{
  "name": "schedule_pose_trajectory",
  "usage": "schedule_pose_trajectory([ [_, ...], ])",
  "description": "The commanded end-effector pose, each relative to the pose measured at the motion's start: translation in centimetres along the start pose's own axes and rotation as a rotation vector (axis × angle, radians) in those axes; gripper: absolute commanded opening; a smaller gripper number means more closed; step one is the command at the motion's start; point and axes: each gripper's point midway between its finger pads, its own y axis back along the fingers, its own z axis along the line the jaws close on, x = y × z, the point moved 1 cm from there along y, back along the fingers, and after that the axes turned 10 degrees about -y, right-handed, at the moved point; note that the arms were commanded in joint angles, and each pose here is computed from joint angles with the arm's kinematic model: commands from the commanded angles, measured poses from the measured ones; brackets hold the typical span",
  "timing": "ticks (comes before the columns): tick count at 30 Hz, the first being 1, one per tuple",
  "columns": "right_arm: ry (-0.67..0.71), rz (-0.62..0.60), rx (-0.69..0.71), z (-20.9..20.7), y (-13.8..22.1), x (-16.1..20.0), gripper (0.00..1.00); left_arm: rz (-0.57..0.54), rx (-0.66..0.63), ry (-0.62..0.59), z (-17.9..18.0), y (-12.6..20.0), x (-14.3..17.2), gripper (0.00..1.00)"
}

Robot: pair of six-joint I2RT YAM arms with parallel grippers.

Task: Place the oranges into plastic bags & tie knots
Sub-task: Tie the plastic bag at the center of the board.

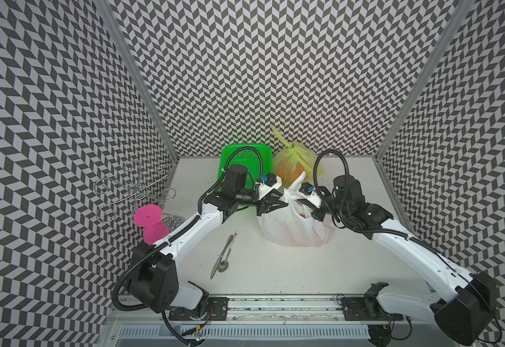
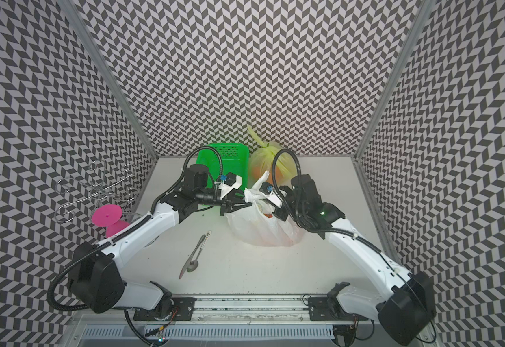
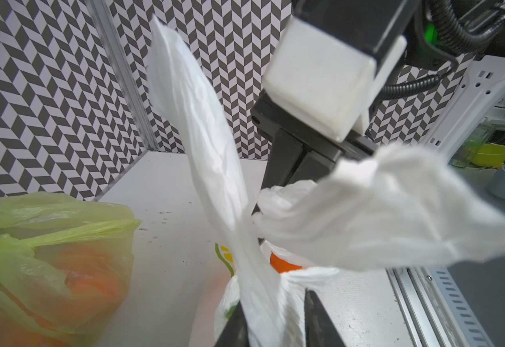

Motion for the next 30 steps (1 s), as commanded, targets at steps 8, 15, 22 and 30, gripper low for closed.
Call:
schedule_pose_trajectory([
  [8, 0.005, -0.028, 0.057, -0.6, 0.3, -0.7, 0.02, -0.029, -0.027, -0.087, 0.6, -0.1, -2.3, 0.64],
  [15, -0.002, -0.049, 0.079, -0.7, 1.1, -1.1, 0.01, -0.019, -0.064, -0.116, 1.9, -0.8, -2.9, 0.85],
  [22, -0.016, -0.056, 0.095, -0.9, 1.6, -1.2, 0.01, -0.011, 0.02, -0.09, 2.6, -2.9, -2.4, 0.87],
  [30, -0.039, -0.027, 0.159, -1.7, 1.8, -0.3, 0.0, -0.078, 0.169, -0.067, -0.3, -2.8, -3.2, 0.72],
])
